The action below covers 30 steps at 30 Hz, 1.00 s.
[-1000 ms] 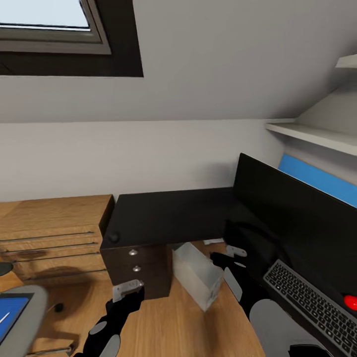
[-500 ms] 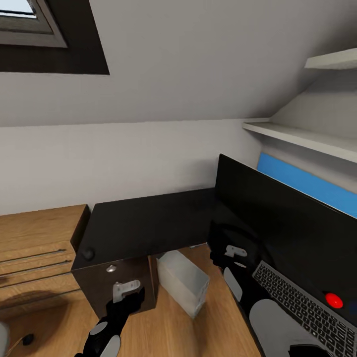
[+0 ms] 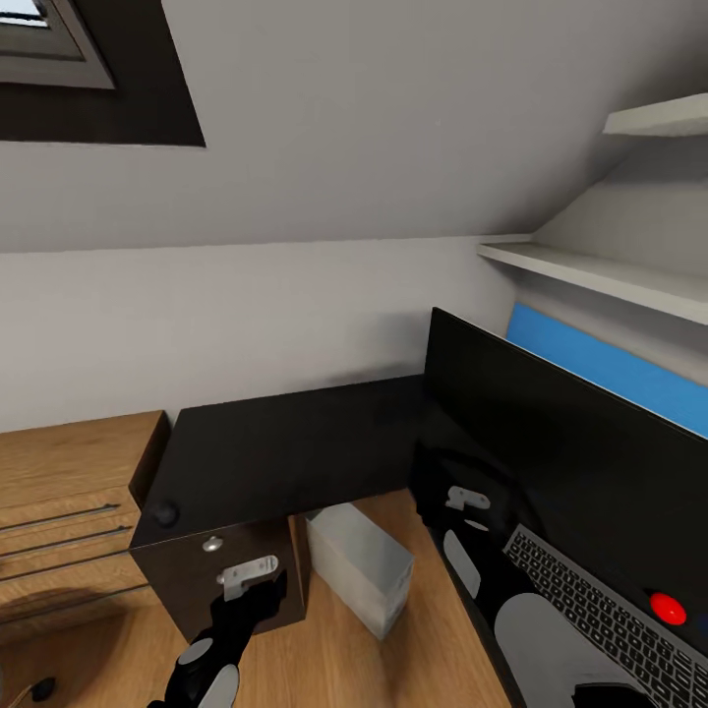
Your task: In the bedroom, organize the workspace by keeping the computer under the desk, ensuring the monitor is on the desk, placing the keyboard on the desk next to the monitor, placing the mouse on the desk next to the keyboard, moving the folder from the swivel chair onto the desk next to the mouse, stacking the notebook on top of the folder with the pen on top of the notebook, and positioning the swivel chair next to the desk.
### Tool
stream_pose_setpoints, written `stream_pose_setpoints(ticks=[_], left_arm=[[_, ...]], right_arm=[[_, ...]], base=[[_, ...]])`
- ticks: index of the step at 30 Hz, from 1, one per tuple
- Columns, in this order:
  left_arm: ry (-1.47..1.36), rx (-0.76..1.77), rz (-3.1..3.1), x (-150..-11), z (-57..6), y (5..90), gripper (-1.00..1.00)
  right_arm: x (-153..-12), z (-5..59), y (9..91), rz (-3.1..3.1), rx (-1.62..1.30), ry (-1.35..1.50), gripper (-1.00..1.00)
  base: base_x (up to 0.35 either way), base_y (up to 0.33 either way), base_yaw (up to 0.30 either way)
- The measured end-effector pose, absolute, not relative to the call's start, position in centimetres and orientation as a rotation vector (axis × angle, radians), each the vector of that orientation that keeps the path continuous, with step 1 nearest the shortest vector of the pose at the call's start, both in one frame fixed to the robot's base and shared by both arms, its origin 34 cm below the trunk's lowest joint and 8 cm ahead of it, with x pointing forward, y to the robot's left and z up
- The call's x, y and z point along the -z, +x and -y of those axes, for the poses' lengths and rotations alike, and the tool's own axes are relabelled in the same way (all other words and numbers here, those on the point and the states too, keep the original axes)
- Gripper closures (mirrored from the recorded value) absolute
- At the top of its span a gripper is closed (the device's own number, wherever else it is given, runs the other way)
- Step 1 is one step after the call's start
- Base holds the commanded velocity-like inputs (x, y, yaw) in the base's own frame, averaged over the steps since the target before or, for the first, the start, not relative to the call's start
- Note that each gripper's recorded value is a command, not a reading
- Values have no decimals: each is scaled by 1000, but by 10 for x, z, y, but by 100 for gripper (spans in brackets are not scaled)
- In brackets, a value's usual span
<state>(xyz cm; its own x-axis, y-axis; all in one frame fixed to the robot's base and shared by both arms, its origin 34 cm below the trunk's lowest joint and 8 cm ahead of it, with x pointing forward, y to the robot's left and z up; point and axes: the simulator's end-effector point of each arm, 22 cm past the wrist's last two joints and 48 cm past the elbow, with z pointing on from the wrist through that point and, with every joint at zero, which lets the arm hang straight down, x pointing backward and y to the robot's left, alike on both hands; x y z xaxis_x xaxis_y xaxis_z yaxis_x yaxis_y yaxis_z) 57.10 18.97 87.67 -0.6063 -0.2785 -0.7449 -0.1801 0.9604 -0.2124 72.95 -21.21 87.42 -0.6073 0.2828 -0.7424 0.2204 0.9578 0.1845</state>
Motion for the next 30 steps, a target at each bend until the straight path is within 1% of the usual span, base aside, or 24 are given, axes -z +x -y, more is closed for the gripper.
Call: stream_pose_setpoints(ticks=[17,30], left_arm=[[-322,207,-2150,-916,-179,590,-100],[-303,222,-2153,-908,-170,593,-100]], right_arm=[[-871,214,731,-2246,-90,351,-100],[-863,214,737,-2244,-90,354,-100]], base=[[0,0,0],[0,0,0]])
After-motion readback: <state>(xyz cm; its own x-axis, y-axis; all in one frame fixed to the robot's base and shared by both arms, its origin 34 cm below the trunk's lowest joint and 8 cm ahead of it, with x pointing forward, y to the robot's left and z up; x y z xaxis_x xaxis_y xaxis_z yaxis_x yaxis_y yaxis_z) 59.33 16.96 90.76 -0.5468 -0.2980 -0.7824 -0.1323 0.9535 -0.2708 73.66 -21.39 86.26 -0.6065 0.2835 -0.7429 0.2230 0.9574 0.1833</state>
